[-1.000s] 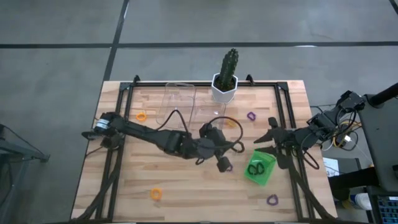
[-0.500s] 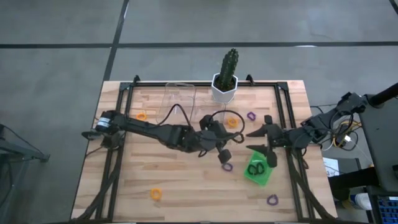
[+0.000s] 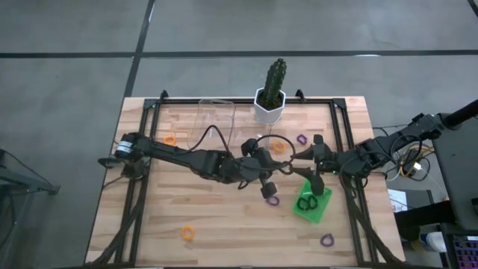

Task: Sort spring keychains
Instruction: Put the black spring keychain into the green bin

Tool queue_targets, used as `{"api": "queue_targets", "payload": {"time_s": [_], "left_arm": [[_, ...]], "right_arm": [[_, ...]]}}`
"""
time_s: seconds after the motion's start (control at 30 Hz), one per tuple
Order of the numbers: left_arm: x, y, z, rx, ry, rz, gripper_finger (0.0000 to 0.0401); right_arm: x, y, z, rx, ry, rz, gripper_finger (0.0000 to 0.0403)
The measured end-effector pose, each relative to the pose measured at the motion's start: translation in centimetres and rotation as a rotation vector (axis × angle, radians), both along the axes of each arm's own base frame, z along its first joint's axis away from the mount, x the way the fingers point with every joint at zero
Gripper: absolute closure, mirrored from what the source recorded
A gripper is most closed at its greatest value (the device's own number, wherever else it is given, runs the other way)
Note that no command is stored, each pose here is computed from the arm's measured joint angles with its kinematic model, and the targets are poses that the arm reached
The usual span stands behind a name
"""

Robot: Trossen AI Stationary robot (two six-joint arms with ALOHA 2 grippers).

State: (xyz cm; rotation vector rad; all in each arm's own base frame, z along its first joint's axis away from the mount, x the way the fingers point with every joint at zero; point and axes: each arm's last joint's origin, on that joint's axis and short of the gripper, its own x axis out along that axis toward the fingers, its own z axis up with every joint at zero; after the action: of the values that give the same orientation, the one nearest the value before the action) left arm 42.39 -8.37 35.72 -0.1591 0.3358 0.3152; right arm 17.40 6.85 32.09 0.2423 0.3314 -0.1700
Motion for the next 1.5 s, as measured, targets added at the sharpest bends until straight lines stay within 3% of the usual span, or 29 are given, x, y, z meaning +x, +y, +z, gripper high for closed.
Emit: {"api": "queue_targets", "payload": {"time_s": [0.23, 0.4, 0.83, 1.5], "left_arm": [[0.0, 0.0, 0.0, 0.008, 0.003, -0.005, 0.0397], [0.0, 0.0, 0.0, 0.016, 0.005, -0.009, 0.0397], [0.0, -0.1, -0.5, 0.01, 0.022, -0.034, 0.0392], [0.0, 0.0, -0.5, 0.018, 0.018, -0.004, 0.0369]], "right_arm": [[0.7, 0.4, -0.4, 0.021, 0.012, -0.002, 0.0194], [1.7, 0.9, -1.0, 0.013, 0.03, -0.001, 0.0219], [2.2, 1.1, -1.3, -0.006, 0.035, 0.004, 0.0382], [2.0, 1.1, -1.3, -0.01, 0.038, 0.006, 0.0384]]}}
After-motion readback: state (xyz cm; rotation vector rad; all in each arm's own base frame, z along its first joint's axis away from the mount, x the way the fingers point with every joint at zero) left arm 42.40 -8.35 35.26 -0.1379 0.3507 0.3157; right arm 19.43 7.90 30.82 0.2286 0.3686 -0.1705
